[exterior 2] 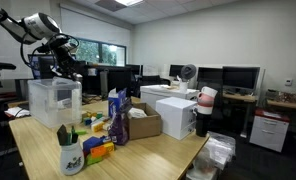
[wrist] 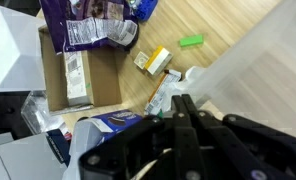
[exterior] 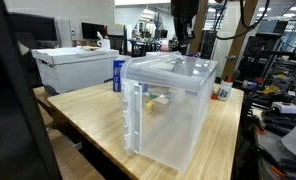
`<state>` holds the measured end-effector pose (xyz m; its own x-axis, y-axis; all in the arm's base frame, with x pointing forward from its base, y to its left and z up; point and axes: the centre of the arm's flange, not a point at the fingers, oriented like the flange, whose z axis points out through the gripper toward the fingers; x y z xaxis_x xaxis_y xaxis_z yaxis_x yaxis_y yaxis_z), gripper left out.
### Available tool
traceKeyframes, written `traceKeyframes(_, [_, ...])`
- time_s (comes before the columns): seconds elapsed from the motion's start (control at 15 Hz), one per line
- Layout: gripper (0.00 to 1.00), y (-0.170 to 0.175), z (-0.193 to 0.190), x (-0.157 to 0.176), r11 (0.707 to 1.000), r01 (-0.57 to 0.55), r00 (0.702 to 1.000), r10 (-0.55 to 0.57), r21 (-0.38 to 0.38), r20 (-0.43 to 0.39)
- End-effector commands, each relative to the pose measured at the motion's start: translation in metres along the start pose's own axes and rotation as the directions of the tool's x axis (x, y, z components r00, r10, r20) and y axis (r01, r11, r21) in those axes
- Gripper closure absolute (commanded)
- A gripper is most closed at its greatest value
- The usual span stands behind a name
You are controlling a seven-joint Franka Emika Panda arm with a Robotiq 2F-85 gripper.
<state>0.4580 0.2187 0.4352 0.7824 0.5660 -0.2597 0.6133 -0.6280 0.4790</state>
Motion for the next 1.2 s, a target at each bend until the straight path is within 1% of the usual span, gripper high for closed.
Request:
traceKeyframes(0.0, [0.98, -0.004, -0.001, -0.021, 0.997, -0.068, 0.997, 0.067, -0.027, -0.036])
traceKeyframes(0.33, [0.98, -0.003, -0.003, -0.026, 0.994, -0.106, 0.994, 0.105, -0.027, -0.04])
traceKeyframes(0.67, [0.97, 0.0, -0.007, -0.029, 0.995, -0.098, 0.995, 0.097, -0.016, -0.039])
traceKeyframes(0.8, [0.72, 0.003, -0.009, -0.03, 0.999, -0.046, 0.998, 0.046, 0.0, -0.042])
traceKeyframes(0.87, [0.68, 0.004, -0.011, -0.031, 1.0, -0.023, 0.999, 0.023, 0.003, -0.042])
traceKeyframes(1.0, [0.6, 0.01, -0.016, -0.033, 0.998, 0.06, 0.997, -0.059, 0.011, -0.047])
traceKeyframes(1.13, [0.5, 0.015, -0.022, -0.036, 0.991, 0.133, 0.99, -0.132, 0.014, -0.053])
